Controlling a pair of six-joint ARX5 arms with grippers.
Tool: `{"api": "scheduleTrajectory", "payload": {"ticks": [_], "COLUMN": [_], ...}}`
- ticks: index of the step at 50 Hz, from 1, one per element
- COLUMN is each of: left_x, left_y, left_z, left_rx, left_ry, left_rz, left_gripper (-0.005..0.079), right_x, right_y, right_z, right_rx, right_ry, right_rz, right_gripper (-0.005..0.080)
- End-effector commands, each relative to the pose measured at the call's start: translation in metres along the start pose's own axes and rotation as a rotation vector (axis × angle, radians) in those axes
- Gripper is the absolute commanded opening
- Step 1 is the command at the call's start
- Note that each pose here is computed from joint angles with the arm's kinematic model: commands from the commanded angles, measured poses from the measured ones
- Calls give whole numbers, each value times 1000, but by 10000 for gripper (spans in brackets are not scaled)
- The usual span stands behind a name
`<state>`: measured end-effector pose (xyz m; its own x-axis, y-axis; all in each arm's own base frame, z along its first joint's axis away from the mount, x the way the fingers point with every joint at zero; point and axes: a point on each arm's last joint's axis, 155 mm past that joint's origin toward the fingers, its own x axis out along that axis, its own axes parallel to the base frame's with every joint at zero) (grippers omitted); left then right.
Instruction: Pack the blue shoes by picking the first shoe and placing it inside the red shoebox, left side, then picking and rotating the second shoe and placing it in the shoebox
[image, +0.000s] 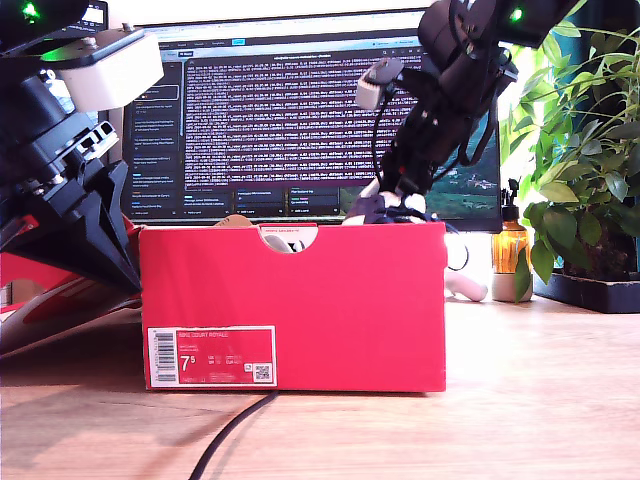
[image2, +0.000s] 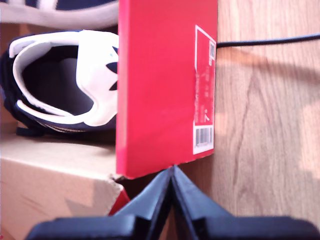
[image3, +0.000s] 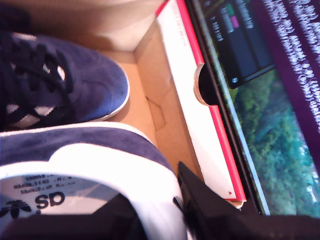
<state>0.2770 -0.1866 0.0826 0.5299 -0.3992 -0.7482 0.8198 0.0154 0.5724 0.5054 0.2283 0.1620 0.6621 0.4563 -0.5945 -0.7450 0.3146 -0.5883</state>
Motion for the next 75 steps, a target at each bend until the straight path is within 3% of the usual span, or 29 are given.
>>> {"api": "scheduleTrajectory", "payload": {"ticks": [1, 15, 24, 38, 50, 55, 60, 69, 75], "left_x": [2, 2, 2, 2, 2, 2, 2, 2, 2], "left_y": [2, 2, 2, 2, 1, 1, 2, 1, 2], "left_z": [2, 2, 2, 2, 4, 4, 5, 4, 4], "left_rx": [-3, -3, -3, -4, -3, -3, -3, -3, -3], "left_ry": [-7, -7, -7, -7, -18, -19, -20, -18, -19], "left_rz": [4, 4, 4, 3, -1, -1, 2, -1, 5], "left_gripper": [-18, -18, -18, -18, -18, -18, -18, -18, -18], "right_x": [-5, 13, 18, 18, 10, 1, -11, -39, -53], "right_y": [-10, 23, 27, 3, -22, -37, -55, -80, -79], "right_z": [22, 23, 18, 6, 28, 48, 73, 108, 112], "right_rx": [-23, -34, -40, -70, -93, -62, 41, 297, 460], "right_ry": [-44, -25, 13, 93, 112, 99, 55, -25, -10], "right_rz": [-27, 55, 48, -65, -197, -255, -309, -348, -310], "right_gripper": [-13, -6, 162, 252, 242, 147, -20, -9, -8]}}
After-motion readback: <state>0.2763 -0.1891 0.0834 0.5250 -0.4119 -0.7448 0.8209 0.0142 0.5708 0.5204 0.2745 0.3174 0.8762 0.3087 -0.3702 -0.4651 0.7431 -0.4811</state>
